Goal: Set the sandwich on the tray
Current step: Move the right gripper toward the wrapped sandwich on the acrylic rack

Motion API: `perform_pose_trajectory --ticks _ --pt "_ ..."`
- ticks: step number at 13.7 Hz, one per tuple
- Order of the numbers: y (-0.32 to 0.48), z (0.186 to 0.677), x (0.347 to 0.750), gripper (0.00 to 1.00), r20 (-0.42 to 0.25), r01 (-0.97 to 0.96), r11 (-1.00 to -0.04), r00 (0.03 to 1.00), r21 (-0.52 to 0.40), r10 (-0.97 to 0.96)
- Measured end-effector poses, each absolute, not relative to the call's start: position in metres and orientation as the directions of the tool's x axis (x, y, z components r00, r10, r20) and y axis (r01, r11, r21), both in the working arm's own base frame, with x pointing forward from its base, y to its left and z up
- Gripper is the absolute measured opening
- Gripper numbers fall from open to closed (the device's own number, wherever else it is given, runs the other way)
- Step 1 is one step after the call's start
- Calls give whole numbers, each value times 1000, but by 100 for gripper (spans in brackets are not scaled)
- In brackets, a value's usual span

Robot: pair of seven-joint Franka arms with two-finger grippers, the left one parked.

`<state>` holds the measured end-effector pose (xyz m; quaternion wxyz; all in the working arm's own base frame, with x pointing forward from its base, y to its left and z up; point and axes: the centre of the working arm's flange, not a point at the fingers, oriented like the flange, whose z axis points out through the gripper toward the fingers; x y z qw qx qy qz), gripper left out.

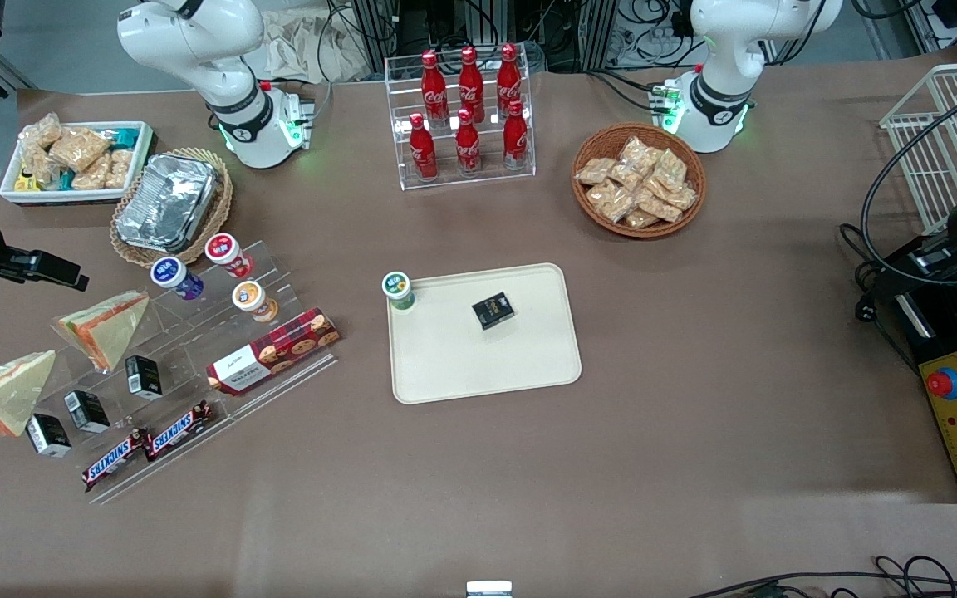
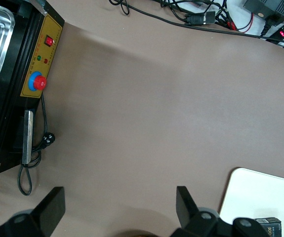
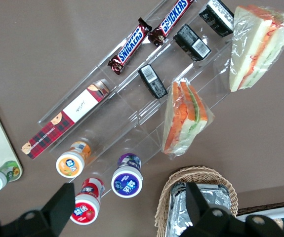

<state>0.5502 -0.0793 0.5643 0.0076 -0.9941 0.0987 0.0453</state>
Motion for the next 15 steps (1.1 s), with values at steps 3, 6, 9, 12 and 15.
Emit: perform_pose_trajectory --ticks 3,6,9,12,15 --pt "-88 567 553 100 -60 -212 -977 976 -7 -211" --pt "-105 569 551 100 -49 -242 -970 969 -7 -242" --pt "-128 569 549 100 -39 -278 -961 960 -6 -278" --pt "-155 561 554 100 0 -230 -973 973 0 -230" --pt "-199 535 561 100 16 -213 -977 977 20 -213"
